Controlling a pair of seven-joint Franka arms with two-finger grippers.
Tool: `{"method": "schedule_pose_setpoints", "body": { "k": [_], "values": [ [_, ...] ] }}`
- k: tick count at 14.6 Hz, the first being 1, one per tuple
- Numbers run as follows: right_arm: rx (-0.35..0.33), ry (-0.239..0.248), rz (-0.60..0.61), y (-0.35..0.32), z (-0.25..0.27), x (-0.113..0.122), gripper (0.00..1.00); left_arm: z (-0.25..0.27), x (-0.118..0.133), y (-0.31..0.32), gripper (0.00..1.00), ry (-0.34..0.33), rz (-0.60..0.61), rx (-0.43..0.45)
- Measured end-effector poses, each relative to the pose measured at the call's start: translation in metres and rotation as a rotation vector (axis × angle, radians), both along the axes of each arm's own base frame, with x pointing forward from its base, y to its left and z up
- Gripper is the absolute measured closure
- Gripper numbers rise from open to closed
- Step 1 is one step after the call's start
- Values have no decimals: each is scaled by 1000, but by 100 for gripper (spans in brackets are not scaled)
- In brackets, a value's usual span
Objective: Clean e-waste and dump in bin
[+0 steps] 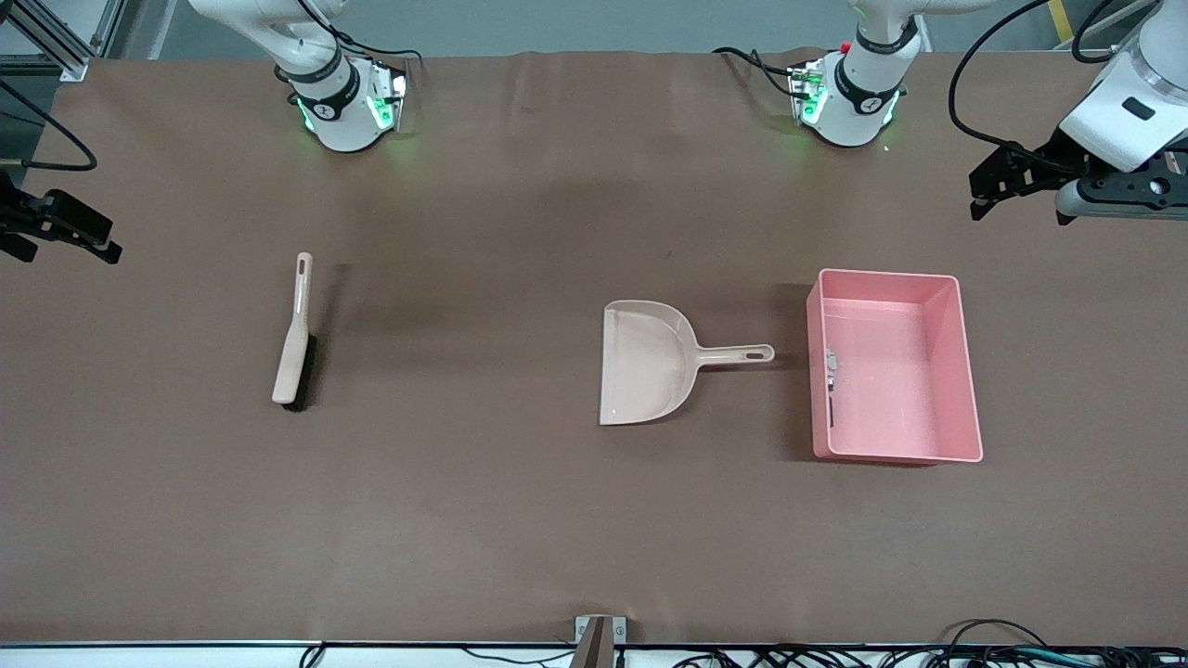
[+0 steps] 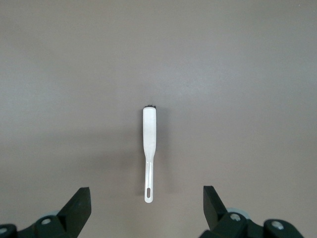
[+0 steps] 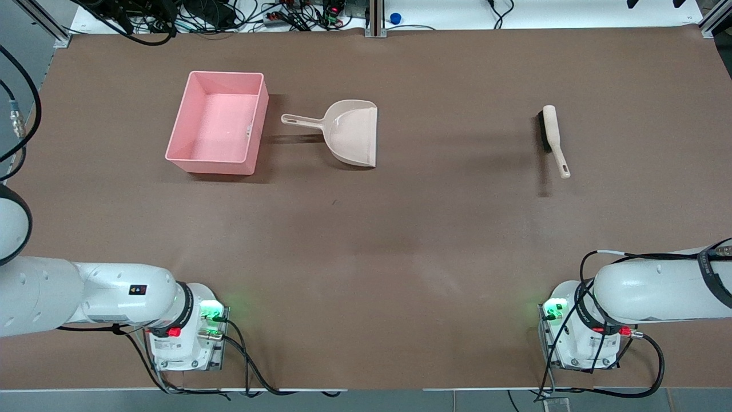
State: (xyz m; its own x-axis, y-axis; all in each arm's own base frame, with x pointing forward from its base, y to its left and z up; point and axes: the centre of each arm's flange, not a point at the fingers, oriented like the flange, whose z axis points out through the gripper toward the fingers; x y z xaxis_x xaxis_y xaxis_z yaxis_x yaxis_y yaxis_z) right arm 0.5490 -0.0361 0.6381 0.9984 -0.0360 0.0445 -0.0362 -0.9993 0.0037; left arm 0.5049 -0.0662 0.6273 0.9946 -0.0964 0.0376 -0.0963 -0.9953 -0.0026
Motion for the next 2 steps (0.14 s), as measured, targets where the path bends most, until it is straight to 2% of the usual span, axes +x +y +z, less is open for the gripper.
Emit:
{"method": "schedule_pose_setpoints", "body": {
  "k": [2],
  "values": [
    [0,-1,0,0,0,0,0,0,0,0,0,1,1,-6]
  ]
}}
